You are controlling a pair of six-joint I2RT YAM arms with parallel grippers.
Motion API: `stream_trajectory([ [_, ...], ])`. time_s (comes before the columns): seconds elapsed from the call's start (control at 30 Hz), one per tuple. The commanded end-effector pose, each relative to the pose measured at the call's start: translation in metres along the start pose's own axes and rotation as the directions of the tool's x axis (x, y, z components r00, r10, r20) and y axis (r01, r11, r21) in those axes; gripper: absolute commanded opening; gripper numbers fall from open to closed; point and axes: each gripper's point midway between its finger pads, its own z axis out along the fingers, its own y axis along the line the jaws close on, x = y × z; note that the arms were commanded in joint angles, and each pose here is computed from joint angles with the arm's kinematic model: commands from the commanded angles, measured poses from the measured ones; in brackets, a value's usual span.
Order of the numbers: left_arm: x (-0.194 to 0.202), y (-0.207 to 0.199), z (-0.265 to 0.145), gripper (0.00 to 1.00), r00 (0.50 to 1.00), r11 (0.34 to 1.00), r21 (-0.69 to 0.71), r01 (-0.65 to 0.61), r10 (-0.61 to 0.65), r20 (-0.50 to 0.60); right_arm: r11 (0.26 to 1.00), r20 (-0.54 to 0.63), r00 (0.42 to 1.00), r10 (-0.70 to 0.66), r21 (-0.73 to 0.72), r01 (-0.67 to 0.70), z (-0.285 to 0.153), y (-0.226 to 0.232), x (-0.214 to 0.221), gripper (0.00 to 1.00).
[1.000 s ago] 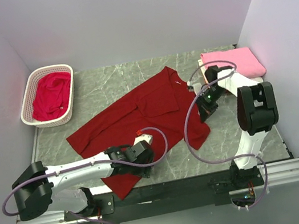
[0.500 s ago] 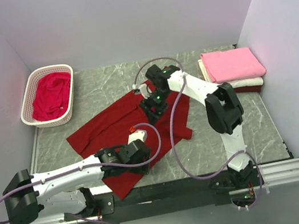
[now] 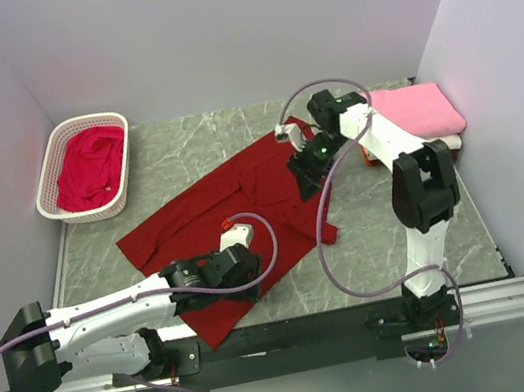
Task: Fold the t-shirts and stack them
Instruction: Fold the tshirt
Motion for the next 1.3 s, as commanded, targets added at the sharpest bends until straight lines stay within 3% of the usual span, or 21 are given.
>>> stream_trajectory([
  [0.0, -0.004, -0.001, -0.001, 0.69, 0.999, 1.000, 0.005, 0.023, -0.023, 0.033, 0.979, -0.034, 0.990, -0.136, -0.160, 0.129, 0.019, 0.028, 0.000, 0.88],
  [0.13, -0.002, 0.000, 0.000, 0.69, 0.999, 0.999, 0.003, 0.033, -0.033, 0.026, 0.996, -0.067, 0.997, -0.048, -0.083, 0.042, 0.039, 0.011, -0.014, 0.80],
  [0.37, -0.001, 0.002, -0.004, 0.69, 0.999, 0.999, 0.011, 0.042, -0.042, 0.030, 0.996, -0.160, 0.985, 0.059, -0.052, -0.068, 0.066, 0.010, 0.010, 0.59],
  [0.47, -0.002, 0.003, -0.004, 0.69, 0.999, 0.999, 0.006, 0.033, -0.033, 0.032, 0.997, -0.187, 0.982, 0.041, -0.050, -0.051, 0.067, 0.024, 0.016, 0.44],
  [0.5, -0.004, 0.003, -0.005, 0.69, 0.999, 1.000, 0.001, 0.031, -0.031, 0.036, 0.997, -0.191, 0.981, 0.039, -0.052, -0.049, 0.066, 0.028, 0.017, 0.27],
  [0.6, -0.010, 0.003, -0.009, 0.68, 0.998, 0.999, -0.006, 0.032, -0.032, 0.056, 0.998, -0.170, 0.985, -0.010, -0.056, 0.001, 0.065, 0.051, 0.003, 0.00],
  [0.7, -0.014, 0.005, -0.013, 0.69, 0.996, 0.999, -0.011, 0.040, -0.039, 0.076, 0.995, -0.171, 0.982, -0.075, -0.073, 0.064, 0.073, 0.078, -0.013, 0.00],
  [0.77, -0.019, 0.005, -0.018, 0.68, 0.994, 0.999, 0.001, 0.053, -0.053, 0.096, 0.994, -0.192, 0.976, -0.099, -0.064, 0.088, 0.079, 0.090, -0.020, 0.15],
  [0.83, -0.021, 0.006, -0.024, 0.68, 0.991, 0.998, 0.008, 0.065, -0.065, 0.113, 0.990, -0.217, 0.966, -0.138, -0.055, 0.129, 0.087, 0.105, -0.021, 0.61],
  [0.87, -0.020, 0.008, -0.025, 0.68, 0.991, 0.998, 0.008, 0.069, -0.070, 0.113, 0.989, -0.228, 0.963, -0.147, -0.033, 0.144, 0.085, 0.105, -0.020, 0.76],
  [0.9, -0.021, 0.009, -0.026, 0.68, 0.990, 0.997, 0.009, 0.073, -0.074, 0.118, 0.988, -0.236, 0.959, -0.156, -0.031, 0.153, 0.086, 0.108, -0.018, 0.83],
  [1.03, -0.024, 0.012, -0.033, 0.69, 0.985, 0.996, 0.018, 0.087, -0.089, 0.146, 0.985, -0.230, 0.958, -0.169, -0.023, 0.169, 0.072, 0.107, -0.009, 0.89],
  [1.27, -0.033, 0.014, -0.037, 0.69, 0.977, 0.995, 0.025, 0.091, -0.095, 0.194, 0.991, -0.057, 0.992, -0.115, 0.068, 0.118, 0.024, 0.068, -0.016, 0.91],
])
